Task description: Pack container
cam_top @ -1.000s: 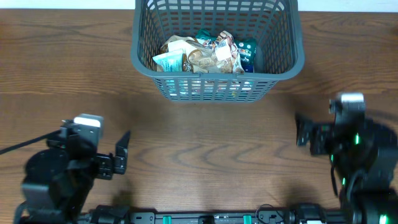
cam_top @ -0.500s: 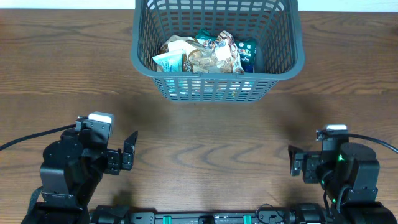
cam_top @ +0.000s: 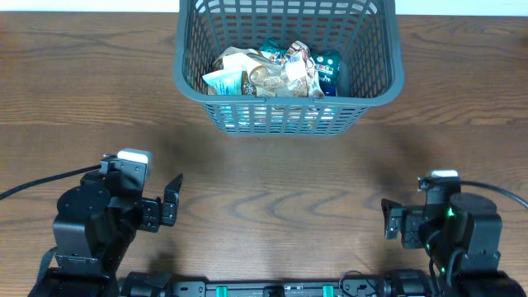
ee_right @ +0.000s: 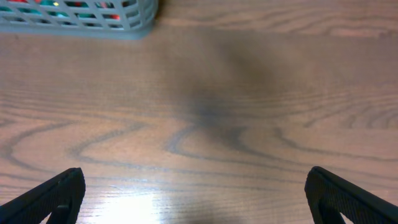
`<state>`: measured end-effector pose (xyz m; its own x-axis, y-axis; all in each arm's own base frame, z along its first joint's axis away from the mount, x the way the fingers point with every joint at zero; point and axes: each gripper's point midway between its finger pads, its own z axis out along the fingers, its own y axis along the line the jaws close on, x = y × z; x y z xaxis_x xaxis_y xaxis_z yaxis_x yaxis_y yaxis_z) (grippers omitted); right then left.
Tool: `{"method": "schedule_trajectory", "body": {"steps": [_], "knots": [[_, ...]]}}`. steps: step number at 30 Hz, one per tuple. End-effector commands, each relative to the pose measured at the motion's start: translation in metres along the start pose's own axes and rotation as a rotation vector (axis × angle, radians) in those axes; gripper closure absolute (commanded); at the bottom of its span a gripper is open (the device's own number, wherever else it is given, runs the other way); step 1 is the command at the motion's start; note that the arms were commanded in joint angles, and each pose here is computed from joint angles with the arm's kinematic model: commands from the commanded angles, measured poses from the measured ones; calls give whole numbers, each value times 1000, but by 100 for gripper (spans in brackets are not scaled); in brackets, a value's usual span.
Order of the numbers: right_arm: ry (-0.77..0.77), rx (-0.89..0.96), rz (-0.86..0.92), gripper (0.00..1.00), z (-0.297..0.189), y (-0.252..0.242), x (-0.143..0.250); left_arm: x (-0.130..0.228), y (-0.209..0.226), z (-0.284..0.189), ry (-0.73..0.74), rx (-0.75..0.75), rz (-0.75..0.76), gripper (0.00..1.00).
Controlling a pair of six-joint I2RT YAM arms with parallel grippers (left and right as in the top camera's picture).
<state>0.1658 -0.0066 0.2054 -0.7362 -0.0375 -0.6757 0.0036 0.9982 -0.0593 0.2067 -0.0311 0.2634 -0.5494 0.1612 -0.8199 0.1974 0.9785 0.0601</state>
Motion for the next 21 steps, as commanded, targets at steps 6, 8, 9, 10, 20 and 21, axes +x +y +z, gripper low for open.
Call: {"method": "schedule_trajectory", "body": {"steps": [6,8,9,10,20,21], "knots": [[-336,-106,-16,1,-56,16,-1,-3,-1,-3,-14,7,0,1],[-444,-131,-19,1,-68,19,-2,-3,-1,-3,-14,6,0,1],[-487,-129,-18,1,-71,19,-4,-3,-1,-3,-14,6,0,1],[-528,-126,-17,1,-72,19,-7,-3,-1,-3,-14,6,0,1],[-733,-4,-2,1,0,6,-52,-3,-1,-3,-14,7,0,1],[-750,-6,-2,1,13,8,-53,-3,-1,-3,-14,7,0,1]]}}
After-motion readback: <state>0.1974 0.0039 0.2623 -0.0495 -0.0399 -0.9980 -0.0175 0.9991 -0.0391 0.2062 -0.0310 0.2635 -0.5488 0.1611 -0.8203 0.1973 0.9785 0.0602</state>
